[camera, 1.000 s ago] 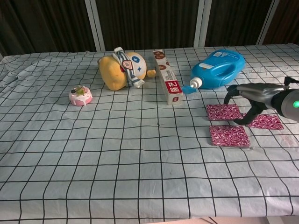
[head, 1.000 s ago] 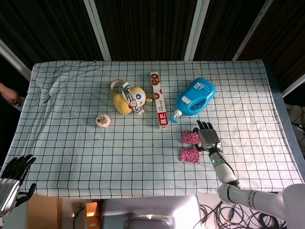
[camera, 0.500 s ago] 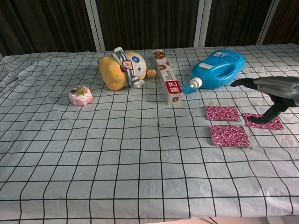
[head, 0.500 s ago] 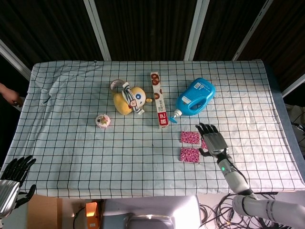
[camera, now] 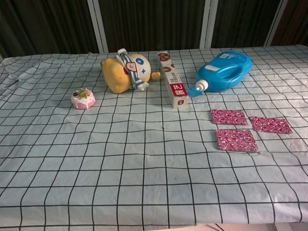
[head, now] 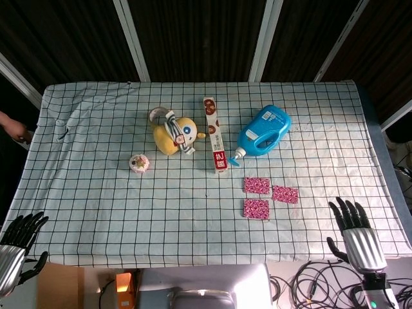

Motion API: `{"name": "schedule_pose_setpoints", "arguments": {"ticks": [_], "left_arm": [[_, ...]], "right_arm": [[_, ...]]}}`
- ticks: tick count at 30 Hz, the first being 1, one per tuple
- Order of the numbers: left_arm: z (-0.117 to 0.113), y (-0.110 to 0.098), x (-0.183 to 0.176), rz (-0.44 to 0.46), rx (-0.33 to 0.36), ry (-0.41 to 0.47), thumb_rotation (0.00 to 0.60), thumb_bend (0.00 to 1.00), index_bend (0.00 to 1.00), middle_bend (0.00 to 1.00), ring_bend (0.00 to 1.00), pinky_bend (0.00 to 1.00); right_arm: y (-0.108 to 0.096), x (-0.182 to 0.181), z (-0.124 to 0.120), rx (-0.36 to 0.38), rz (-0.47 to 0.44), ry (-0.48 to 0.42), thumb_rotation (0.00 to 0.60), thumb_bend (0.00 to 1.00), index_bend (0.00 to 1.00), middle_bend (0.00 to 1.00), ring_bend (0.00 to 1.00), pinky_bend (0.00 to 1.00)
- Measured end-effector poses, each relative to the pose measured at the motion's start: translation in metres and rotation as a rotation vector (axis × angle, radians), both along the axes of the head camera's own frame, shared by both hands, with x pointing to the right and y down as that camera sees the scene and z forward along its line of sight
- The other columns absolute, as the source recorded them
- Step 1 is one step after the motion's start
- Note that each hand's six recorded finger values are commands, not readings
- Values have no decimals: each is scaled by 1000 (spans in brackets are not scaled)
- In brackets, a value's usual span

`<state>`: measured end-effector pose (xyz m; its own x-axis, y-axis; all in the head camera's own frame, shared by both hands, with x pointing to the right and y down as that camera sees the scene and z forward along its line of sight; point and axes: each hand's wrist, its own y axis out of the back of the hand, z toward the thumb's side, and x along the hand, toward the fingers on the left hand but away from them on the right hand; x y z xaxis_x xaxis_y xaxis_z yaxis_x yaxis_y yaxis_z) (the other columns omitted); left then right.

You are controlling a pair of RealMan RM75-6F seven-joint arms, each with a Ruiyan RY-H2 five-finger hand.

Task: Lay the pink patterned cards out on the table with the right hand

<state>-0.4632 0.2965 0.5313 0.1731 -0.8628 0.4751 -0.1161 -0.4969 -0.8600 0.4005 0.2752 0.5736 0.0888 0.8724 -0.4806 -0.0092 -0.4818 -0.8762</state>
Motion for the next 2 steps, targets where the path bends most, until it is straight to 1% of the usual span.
{"name": "schedule_pose_setpoints", "arguments": {"ticks": [2], "left_arm": [[0, -1, 1, 2, 4, 0, 600, 448, 0, 36, 0, 0]], "right_arm": [[6, 4, -3, 4, -2, -13, 600, 311, 0, 0, 0, 3]]}}
